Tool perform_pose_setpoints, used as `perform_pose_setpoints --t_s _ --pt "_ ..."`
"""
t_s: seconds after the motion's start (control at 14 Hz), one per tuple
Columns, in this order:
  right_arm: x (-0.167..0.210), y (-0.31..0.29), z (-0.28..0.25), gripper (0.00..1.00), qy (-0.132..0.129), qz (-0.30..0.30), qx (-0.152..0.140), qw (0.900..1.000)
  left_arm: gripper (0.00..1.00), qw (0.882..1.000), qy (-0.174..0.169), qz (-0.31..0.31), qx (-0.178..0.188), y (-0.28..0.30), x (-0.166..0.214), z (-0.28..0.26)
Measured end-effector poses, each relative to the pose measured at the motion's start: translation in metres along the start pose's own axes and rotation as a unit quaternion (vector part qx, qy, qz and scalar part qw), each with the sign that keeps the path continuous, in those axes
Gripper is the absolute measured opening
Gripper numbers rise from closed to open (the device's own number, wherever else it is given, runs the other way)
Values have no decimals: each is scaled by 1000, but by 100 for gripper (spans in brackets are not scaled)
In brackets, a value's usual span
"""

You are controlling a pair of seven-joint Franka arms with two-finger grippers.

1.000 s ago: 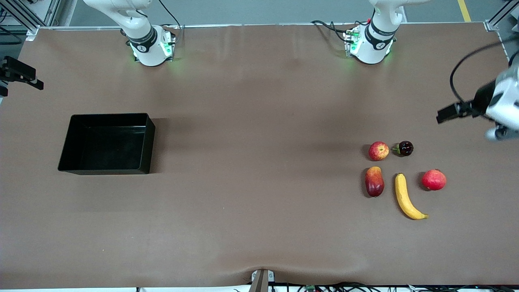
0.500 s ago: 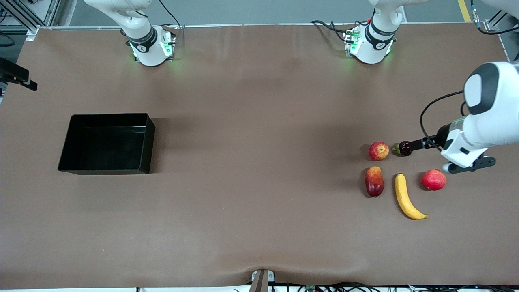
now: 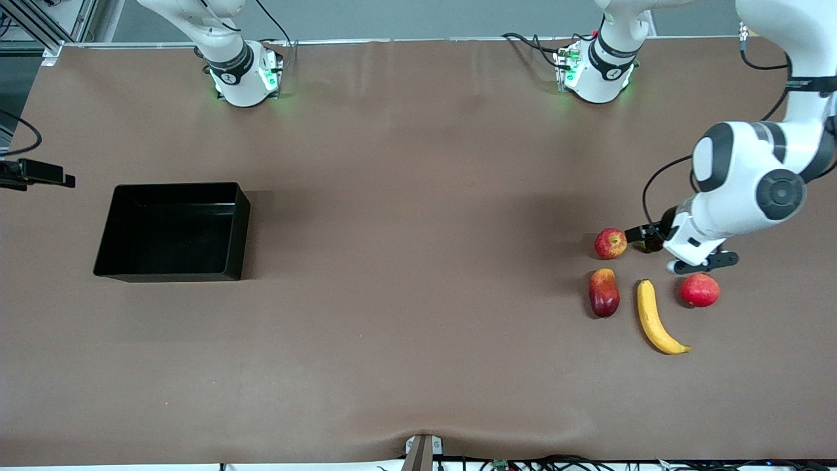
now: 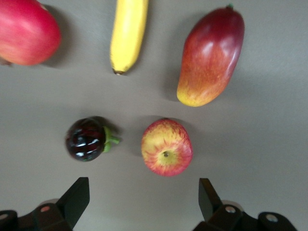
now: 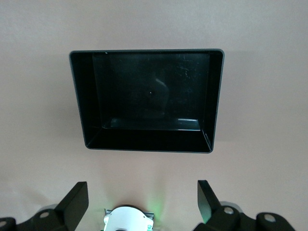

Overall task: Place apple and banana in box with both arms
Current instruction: 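Reach the left gripper down to the red-yellow apple, then close the left gripper on the apple and lift it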

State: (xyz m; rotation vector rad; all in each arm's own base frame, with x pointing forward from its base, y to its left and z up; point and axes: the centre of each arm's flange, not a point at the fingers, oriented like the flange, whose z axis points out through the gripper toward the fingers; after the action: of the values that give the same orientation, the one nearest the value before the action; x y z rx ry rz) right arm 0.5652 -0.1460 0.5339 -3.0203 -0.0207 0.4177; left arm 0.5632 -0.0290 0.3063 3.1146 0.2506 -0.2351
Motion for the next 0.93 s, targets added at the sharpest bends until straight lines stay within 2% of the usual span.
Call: perform_pose_setpoints --t_s 0.14,0.43,0.93 --pt "9 3 13 100 3 1 -2 1000 100 1000 10 4 -3 2 -11 31" --pt "17 30 70 100 6 21 1 1000 100 1000 3 9 -7 7 -19 73" --pt "21 68 125 100 39 33 -44 998 100 1000 0 9 -14 10 -12 108"
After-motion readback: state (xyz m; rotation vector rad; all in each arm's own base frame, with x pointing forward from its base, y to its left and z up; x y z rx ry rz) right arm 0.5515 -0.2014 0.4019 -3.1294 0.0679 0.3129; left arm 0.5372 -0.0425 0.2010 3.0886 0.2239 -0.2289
